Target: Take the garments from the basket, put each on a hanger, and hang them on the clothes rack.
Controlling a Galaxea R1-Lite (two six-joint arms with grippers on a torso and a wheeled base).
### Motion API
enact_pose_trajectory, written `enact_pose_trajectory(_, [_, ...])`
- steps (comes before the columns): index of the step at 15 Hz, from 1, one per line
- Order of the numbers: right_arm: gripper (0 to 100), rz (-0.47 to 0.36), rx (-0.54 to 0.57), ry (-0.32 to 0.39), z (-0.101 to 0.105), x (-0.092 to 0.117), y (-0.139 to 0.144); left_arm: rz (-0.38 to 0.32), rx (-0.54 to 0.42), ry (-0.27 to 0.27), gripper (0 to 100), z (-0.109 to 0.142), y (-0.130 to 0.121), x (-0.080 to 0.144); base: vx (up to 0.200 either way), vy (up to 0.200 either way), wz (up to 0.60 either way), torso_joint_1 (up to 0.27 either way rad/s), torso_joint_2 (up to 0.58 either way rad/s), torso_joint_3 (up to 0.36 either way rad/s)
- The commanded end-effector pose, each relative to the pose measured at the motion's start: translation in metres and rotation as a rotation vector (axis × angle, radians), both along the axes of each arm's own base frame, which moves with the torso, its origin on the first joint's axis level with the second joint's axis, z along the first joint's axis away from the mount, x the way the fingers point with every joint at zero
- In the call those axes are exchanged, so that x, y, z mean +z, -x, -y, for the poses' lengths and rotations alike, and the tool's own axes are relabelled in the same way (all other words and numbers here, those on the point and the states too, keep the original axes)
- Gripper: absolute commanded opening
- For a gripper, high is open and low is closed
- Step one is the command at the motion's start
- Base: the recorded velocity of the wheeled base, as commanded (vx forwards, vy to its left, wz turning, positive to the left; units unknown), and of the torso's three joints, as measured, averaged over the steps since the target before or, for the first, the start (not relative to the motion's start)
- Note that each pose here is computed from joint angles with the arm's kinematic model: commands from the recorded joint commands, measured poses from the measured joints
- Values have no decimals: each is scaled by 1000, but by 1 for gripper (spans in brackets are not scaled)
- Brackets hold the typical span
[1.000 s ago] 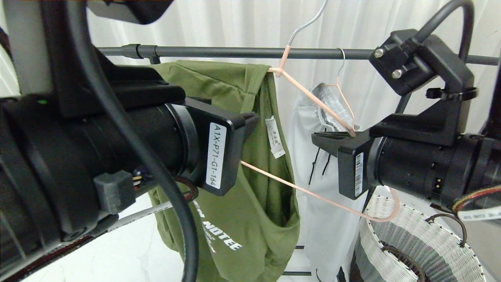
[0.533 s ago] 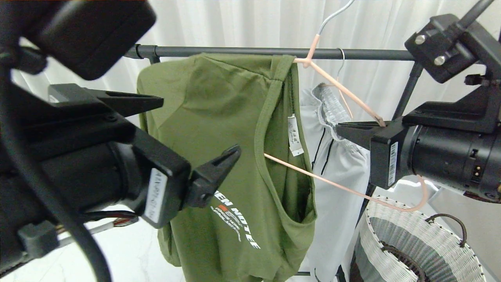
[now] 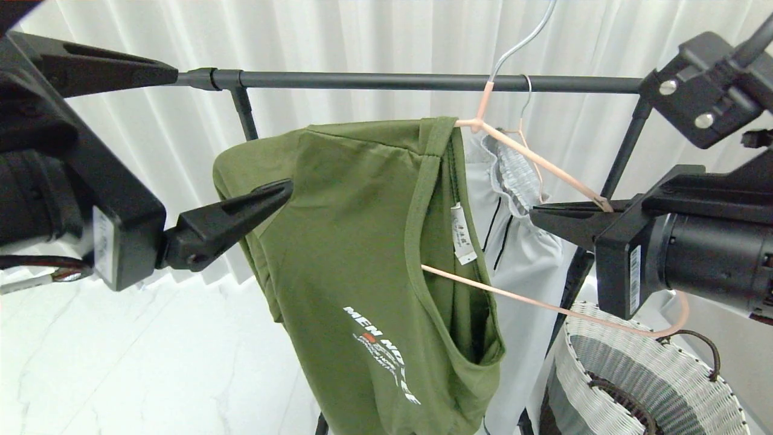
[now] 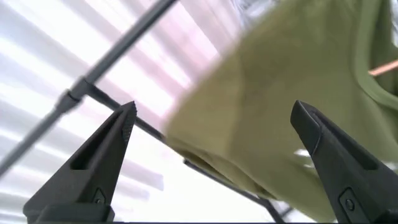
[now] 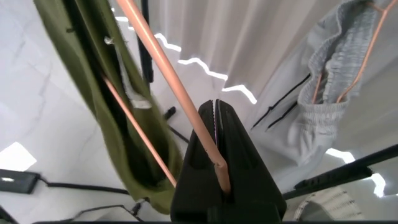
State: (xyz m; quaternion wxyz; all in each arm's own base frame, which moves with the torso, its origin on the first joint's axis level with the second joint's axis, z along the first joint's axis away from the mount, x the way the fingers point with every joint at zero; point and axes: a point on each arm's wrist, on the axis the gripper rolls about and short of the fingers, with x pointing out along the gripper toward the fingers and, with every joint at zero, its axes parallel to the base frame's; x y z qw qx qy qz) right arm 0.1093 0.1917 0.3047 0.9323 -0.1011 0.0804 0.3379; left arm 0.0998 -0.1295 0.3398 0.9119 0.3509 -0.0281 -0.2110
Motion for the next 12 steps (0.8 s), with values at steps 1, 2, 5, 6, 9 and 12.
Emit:
enact_pose_trajectory(1, [0, 11, 28, 4, -1, 1, 6, 0, 0, -7, 100, 7, -10, -1, 0, 0, 0, 0, 0, 0])
enact_pose_trajectory(2, [0, 13, 40, 6, -2, 1, 8, 1, -10, -4, 100, 13, -14, -3, 0, 0, 0, 0, 0, 0])
enact_pose_trajectory(5, [0, 18, 69, 10, -4, 1, 13, 1, -10, -2, 100, 30, -26, -10, 0, 0, 0, 0, 0, 0])
enact_pose_trajectory(6, [0, 30, 81, 23, -4, 2, 14, -2, -10, -5, 100, 33, -29, -12, 0, 0, 0, 0, 0, 0])
enact_pose_trajectory(9, [0, 64, 144, 39, 2, 5, 17, -4, 4, -10, 100, 34, -33, -13, 0, 0, 0, 0, 0, 0])
enact_pose_trajectory(12, [0, 74, 171, 70, 4, 1, 19, -2, 5, -8, 100, 33, -33, -13, 0, 0, 0, 0, 0, 0])
